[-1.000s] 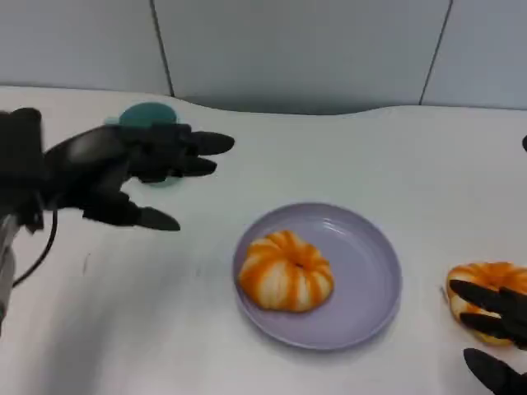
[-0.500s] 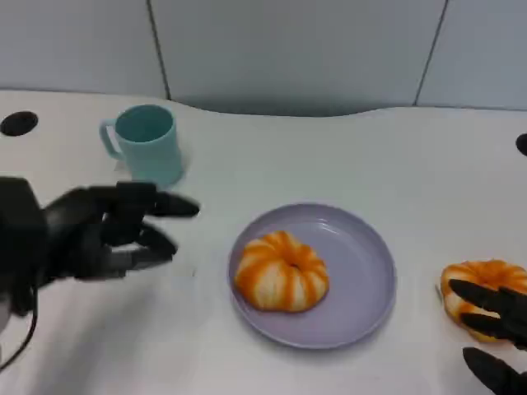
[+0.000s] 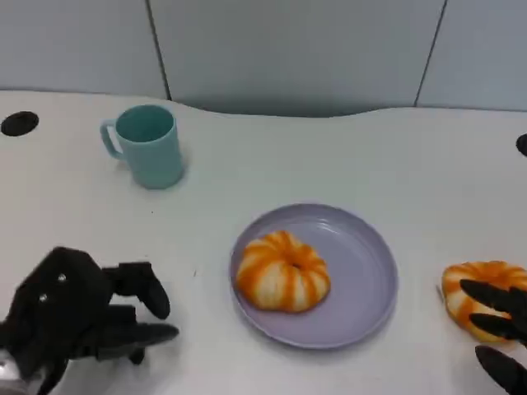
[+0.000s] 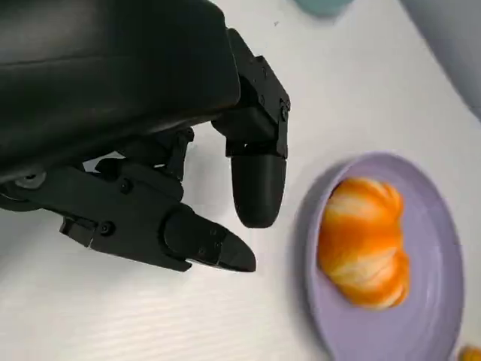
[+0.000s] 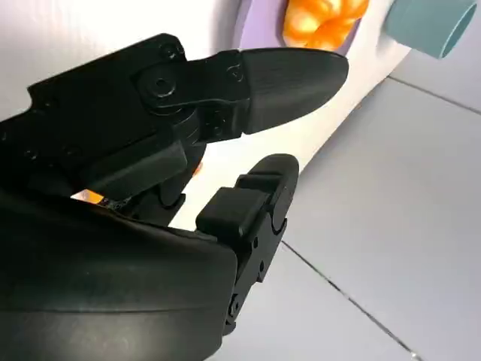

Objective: Grasp the bread from the table and place it into the plate.

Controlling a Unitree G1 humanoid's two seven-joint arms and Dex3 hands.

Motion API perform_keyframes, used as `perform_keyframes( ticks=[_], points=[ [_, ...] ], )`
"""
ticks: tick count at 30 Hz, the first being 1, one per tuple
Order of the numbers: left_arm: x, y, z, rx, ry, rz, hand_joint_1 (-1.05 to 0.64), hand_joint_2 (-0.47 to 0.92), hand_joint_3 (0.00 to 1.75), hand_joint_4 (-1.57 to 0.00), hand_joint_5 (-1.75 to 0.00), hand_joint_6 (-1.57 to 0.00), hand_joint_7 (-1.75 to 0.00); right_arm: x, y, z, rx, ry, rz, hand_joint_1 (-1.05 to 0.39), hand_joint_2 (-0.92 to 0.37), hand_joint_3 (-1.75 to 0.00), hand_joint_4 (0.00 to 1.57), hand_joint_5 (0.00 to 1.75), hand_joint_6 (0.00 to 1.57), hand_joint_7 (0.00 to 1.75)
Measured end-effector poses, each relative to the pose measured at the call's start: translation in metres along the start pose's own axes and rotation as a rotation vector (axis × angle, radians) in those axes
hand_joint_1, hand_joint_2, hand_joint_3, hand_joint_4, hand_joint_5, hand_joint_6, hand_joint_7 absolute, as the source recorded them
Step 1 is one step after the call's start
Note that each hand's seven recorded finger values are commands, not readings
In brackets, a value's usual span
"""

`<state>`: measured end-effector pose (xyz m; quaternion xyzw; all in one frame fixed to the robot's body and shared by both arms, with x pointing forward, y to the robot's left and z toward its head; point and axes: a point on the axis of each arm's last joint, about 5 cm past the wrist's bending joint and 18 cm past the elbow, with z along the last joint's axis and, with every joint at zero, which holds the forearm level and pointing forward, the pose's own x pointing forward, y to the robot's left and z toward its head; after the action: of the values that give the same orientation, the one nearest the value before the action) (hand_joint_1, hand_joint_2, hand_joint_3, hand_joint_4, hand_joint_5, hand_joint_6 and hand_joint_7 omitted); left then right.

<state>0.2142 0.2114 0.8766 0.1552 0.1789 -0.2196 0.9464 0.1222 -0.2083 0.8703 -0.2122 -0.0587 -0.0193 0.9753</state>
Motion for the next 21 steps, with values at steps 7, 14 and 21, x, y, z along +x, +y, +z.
perform_keyframes(
  ticks=[7, 14, 21],
  points=[
    [0.0029, -0.0027, 0.0011, 0.027, 0.023, -0.005, -0.42, 0.91, 0.0, -0.76, -1.75, -0.62, -1.75, 0.0011, -0.0009, -0.001, -0.004, 0.002, 0.005, -0.37, -0.92, -0.38, 0.93, 0.02, 0.77, 0.0],
    [0.0074, -0.0018, 0.0032, 0.067, 0.045, -0.014, -0.44, 0.9, 0.0, -0.79, -1.75, -0.65, -1.75, 0.0005, -0.0025, -0.004, -0.01, 0.017, 0.003, -0.38, -0.92, -0.37, 0.92, 0.02, 0.77, 0.0],
    [0.009, -0.0016, 0.0039, 0.076, 0.036, -0.017, -0.43, 0.9, 0.0, -0.81, -1.75, -0.66, -1.75, 0.0012, -0.0026, -0.0049, -0.012, 0.02, 0.004, -0.38, -0.92, -0.38, 0.92, 0.01, 0.76, 0.0]
  ],
)
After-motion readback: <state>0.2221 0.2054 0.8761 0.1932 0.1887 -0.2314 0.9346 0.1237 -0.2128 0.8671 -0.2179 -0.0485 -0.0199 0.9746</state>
